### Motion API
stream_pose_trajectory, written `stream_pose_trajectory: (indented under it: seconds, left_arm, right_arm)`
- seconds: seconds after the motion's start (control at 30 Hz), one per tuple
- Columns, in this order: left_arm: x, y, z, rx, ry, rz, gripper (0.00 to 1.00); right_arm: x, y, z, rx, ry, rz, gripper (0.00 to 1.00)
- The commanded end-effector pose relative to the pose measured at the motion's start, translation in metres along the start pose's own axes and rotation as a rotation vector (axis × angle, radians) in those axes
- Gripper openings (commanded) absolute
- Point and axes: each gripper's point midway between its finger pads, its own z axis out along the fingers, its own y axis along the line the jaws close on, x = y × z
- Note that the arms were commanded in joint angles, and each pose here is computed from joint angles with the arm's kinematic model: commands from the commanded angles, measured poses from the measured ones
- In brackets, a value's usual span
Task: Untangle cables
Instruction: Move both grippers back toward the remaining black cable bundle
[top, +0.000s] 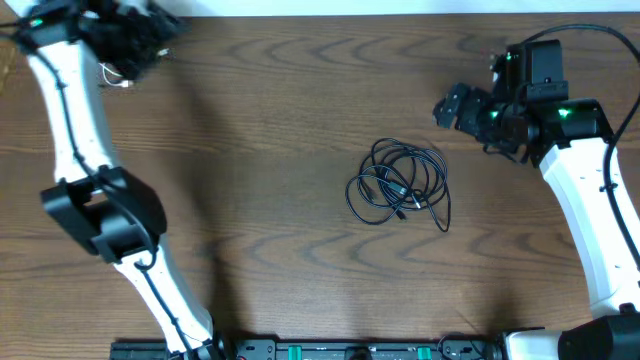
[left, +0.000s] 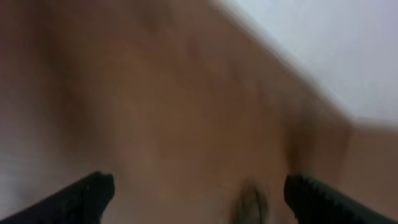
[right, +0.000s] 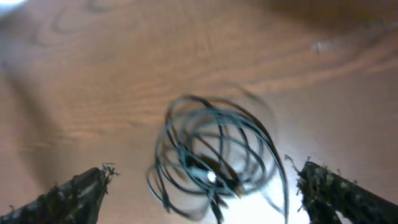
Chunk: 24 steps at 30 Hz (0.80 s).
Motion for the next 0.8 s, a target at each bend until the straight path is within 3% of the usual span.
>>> stream_pose_trajectory:
  seconds: [0.0,0.2,0.43,0.77]
  left_arm:
    - [0.067,-0.021,0.045,0.018,0.251,0.101,0.93]
    - [0.132,-0.015,0.08,-0.272,0.421,0.179,0.93]
    - [0.177,-0.044,0.089,-0.287,0.527,0.259,0.93]
    - [0.192,-0.099,-0.006,-0.241,0.406,0.381,0.93]
  right_arm:
    - [0.013,-0.011,0.001,0.06,0.049,-0.112,0.99]
    - [0.029,-0.032,0.01,0.142,0.095,-0.113,0.99]
    - [0.061,-0.05,0.044,0.127,0.167,-0.178,0.99]
    - [0.072,-0.049,0.059,0.072,0.175,-0.175,0.99]
